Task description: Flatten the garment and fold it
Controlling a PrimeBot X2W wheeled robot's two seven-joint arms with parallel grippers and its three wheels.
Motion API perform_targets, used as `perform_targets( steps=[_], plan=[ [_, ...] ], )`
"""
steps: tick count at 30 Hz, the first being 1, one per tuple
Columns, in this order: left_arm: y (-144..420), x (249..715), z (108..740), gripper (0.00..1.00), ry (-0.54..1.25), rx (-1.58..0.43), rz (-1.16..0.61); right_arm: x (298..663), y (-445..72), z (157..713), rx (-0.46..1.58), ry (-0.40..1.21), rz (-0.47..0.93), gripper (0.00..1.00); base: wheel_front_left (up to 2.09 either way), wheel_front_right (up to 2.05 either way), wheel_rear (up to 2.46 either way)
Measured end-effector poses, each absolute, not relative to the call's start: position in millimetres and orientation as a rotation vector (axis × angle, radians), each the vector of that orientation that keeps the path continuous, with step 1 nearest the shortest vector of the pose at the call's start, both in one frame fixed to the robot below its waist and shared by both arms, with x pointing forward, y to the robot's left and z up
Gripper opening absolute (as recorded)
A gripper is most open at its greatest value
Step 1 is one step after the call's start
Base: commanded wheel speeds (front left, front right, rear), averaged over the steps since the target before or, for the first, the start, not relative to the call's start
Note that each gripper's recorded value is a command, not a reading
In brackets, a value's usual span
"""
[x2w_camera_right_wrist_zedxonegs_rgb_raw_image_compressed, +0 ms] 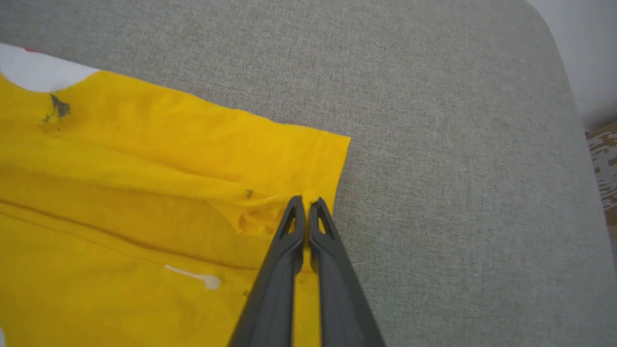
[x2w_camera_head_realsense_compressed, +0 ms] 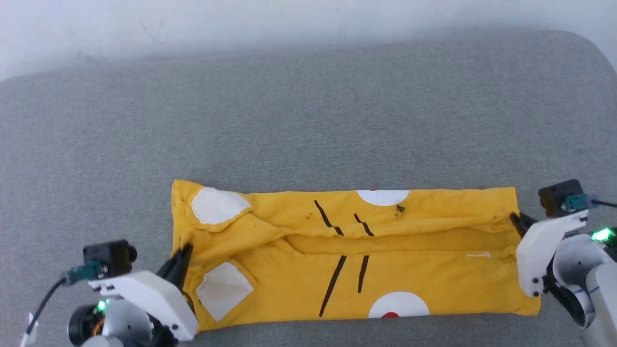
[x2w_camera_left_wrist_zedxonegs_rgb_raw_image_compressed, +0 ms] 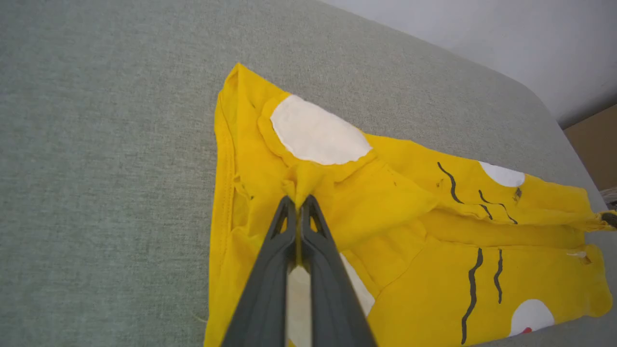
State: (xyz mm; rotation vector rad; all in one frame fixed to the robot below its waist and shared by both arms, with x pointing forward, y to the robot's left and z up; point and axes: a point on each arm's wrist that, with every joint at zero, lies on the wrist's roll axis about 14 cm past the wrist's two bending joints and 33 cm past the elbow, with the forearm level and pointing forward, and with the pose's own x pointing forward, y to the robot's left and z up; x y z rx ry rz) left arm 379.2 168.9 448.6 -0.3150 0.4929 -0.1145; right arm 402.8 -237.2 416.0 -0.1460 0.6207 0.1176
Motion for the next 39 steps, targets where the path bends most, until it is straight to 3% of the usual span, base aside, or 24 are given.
perform_targets(
  steps=[13, 14, 15, 16, 17, 31, 39],
  plan=[
    [168.1, 337.7, 374.4, 0.0, 0.736, -0.352, -0.082, 379.8, -233.7, 371.0, -0.202, 0.8, 0.147, 0.0, 0.0, 0.0, 0.0],
    [168.2, 337.4, 373.7, 0.0, 0.736, -0.352, -0.083, 380.2, -233.4, 371.0, -0.191, 0.798, 0.144, 0.14, 0.0, 0.0, 0.0],
    [168.3, 338.5, 374.3, 0.33, 0.73, -0.352, -0.081, 381.0, -233.0, 372.1, -0.182, 0.788, 0.142, 0.47, 0.0, 0.0, 0.0],
    [167.9, 339.6, 375.7, 0.89, 0.716, -0.353, -0.08, 382.0, -232.7, 373.4, -0.168, 0.777, 0.138, 1.0, 0.0, 0.0, 0.0],
    [167.5, 340.1, 376.9, 1.0, 0.702, -0.358, -0.075, 382.7, -233.3, 374.9, -0.151, 0.766, 0.129, 1.0, 0.0, 0.0, 0.0],
    [177.3, 370.4, 463.8, 1.0, 0.133, -0.214, -0.031, 375.5, -224.7, 417.2, 0.106, 0.482, 0.01, 1.0, 0.0, 0.0, 0.0],
    [181.6, 391.6, 525.6, 1.0, -0.104, -0.108, -0.009, 372.8, -234.8, 443.8, 0.164, 0.332, -0.089, 1.0, 0.0, 0.0, 0.0]
  ],
)
